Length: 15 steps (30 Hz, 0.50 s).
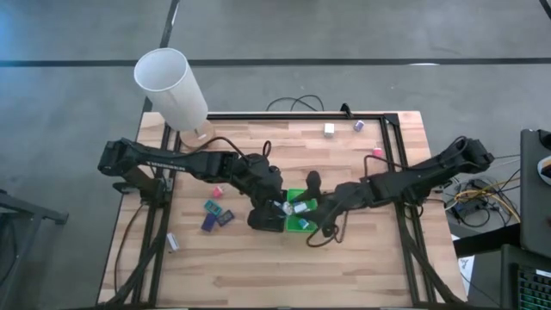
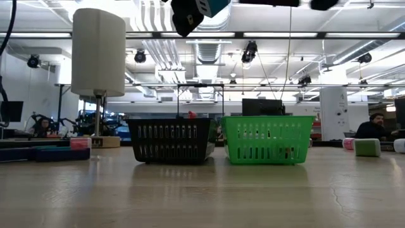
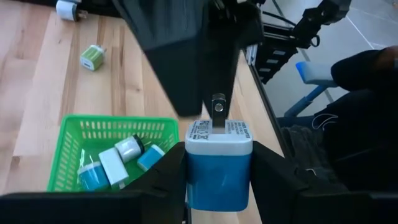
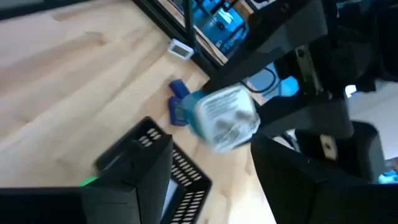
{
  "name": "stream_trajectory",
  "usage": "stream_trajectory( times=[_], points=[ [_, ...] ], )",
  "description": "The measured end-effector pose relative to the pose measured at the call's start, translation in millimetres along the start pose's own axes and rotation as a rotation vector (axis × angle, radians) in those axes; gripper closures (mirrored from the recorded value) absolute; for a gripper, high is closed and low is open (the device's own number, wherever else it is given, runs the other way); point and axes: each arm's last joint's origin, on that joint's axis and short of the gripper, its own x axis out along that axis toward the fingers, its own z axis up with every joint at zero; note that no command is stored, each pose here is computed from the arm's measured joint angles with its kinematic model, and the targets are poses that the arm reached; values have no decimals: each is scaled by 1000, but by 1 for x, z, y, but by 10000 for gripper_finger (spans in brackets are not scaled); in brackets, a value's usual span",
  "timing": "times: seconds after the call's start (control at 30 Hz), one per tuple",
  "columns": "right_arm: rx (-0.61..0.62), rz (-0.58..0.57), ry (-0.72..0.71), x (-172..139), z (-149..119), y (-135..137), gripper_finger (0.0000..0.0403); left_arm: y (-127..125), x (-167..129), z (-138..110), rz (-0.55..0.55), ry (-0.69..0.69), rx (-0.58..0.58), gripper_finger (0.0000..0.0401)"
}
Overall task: Pick & Place Office items
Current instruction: Put the blue charger adapter into the green basket
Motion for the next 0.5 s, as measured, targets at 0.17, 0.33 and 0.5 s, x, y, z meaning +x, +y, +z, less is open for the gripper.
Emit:
stream_trajectory(
  times=[0.17, 0.33, 0.5],
  points=[
    [-40, -6, 21, 13, 14, -6, 187, 0, 0, -1, 1, 5, -6, 263],
    [-62, 16, 67, 21, 25, -12, 187, 0, 0, -2, 3, 17, -13, 263],
    [-72, 42, 102, 27, 30, -14, 187, 1, 0, -3, 8, 24, -15, 263]
  ],
)
